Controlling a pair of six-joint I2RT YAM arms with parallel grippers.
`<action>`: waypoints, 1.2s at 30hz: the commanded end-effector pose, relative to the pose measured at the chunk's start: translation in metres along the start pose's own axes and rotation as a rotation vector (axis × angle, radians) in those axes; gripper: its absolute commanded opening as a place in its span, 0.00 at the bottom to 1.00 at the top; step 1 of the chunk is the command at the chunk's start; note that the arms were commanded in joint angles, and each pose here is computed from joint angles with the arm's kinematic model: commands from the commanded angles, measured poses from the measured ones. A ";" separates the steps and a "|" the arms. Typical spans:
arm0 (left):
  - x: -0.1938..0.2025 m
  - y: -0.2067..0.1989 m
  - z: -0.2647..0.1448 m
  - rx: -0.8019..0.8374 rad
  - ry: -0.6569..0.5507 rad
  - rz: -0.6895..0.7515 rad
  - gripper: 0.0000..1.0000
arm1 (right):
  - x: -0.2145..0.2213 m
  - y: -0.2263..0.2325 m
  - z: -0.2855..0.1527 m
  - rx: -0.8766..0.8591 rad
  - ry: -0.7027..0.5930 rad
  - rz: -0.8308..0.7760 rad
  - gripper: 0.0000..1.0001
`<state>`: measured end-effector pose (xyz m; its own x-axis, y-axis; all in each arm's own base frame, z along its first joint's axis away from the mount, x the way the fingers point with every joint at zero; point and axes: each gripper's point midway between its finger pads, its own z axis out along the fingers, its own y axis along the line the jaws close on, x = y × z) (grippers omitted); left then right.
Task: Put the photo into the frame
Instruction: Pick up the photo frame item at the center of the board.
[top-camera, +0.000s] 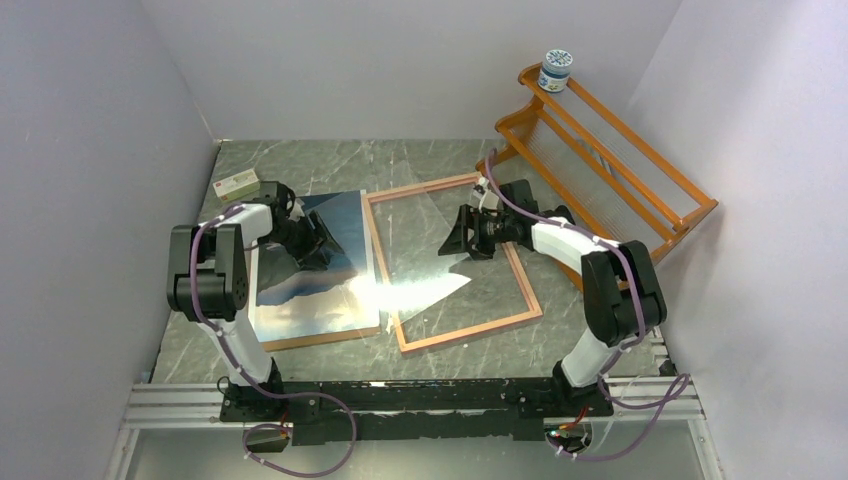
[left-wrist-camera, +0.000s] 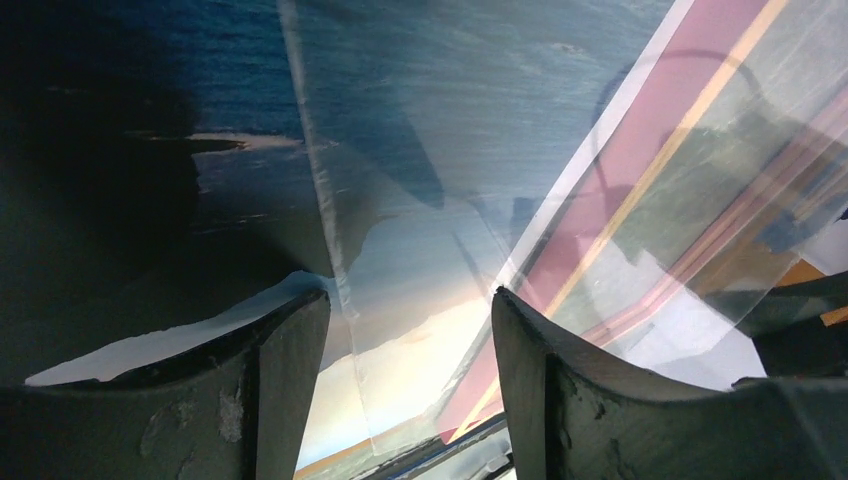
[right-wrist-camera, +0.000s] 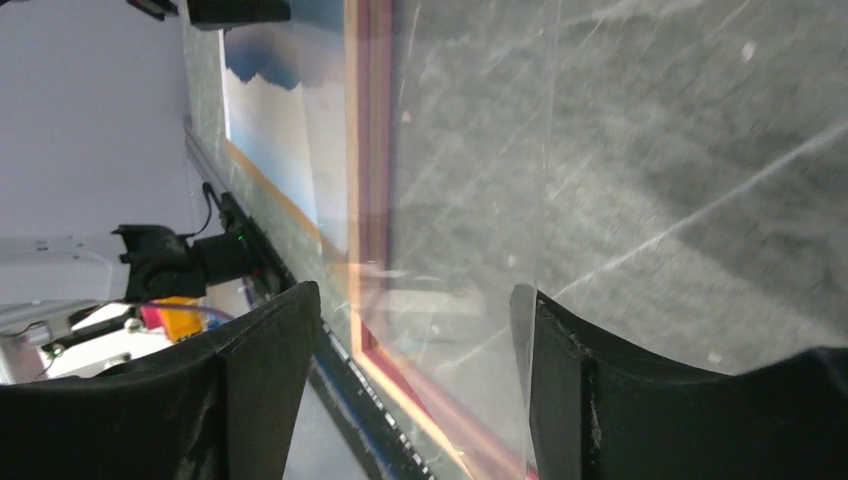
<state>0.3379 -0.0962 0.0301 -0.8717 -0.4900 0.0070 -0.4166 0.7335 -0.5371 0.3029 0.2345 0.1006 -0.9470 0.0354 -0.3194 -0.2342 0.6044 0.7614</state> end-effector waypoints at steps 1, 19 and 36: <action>-0.001 0.029 0.022 -0.113 0.006 0.035 0.68 | -0.029 -0.006 0.015 -0.007 -0.091 -0.087 0.76; -0.013 0.034 0.036 -0.128 0.013 0.079 0.63 | -0.069 -0.017 0.073 -0.045 -0.123 -0.168 0.80; -0.025 0.012 0.019 -0.084 -0.024 0.121 0.69 | -0.067 0.017 0.034 -0.116 -0.234 -0.067 0.04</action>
<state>0.3486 -0.1058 0.0295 -0.9008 -0.4325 0.0388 -0.3773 0.7352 -0.5632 0.3616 0.2688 0.0736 -0.9018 0.1420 -0.4082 -0.2659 0.5623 0.7830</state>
